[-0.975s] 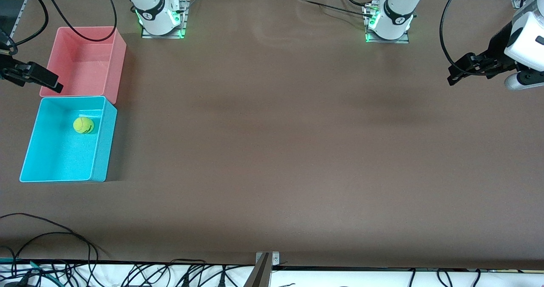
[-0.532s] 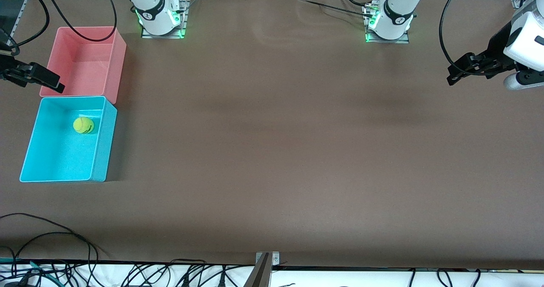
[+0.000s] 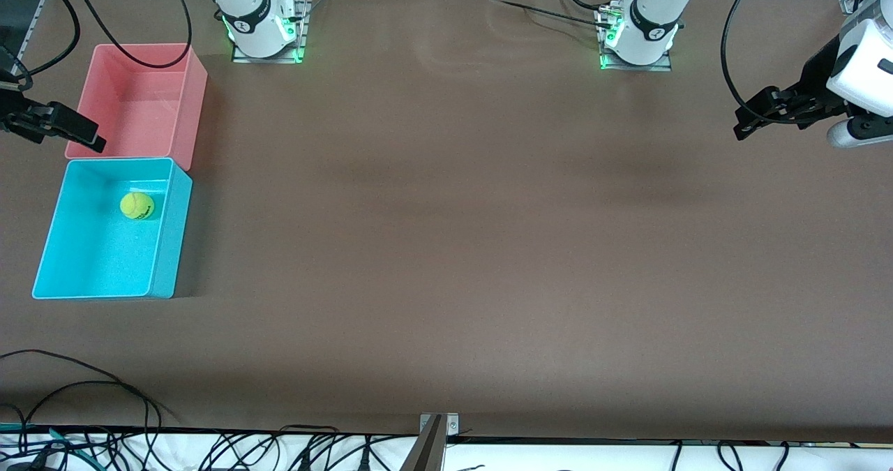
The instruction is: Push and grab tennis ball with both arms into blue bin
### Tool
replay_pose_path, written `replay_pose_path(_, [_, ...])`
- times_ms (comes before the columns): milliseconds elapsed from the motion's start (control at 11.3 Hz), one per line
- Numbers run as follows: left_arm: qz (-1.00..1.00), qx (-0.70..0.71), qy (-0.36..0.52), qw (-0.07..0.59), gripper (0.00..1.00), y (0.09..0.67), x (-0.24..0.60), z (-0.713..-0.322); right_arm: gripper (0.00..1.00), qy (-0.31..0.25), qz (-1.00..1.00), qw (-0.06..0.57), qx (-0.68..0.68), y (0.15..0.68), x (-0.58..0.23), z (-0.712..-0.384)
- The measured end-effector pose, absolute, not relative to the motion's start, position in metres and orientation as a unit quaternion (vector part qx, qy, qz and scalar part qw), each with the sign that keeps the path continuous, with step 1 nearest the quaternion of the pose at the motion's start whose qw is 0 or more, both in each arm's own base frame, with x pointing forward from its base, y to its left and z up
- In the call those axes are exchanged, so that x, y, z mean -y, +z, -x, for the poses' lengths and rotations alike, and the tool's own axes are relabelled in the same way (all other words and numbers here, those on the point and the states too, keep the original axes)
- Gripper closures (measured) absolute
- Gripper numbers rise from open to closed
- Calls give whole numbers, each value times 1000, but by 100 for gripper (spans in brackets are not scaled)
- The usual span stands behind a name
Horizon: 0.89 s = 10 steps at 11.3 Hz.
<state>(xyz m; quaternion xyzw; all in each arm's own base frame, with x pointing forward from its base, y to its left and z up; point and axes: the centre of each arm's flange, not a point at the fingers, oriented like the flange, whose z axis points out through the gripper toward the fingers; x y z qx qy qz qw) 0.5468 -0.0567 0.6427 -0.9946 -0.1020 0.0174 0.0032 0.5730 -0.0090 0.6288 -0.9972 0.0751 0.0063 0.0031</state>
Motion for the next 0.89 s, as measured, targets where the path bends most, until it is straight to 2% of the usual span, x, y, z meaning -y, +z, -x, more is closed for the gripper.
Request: replay_pose_path(886, [995, 102, 18, 3, 0, 643, 56, -547, 0, 6, 999, 4, -48, 629, 9, -573])
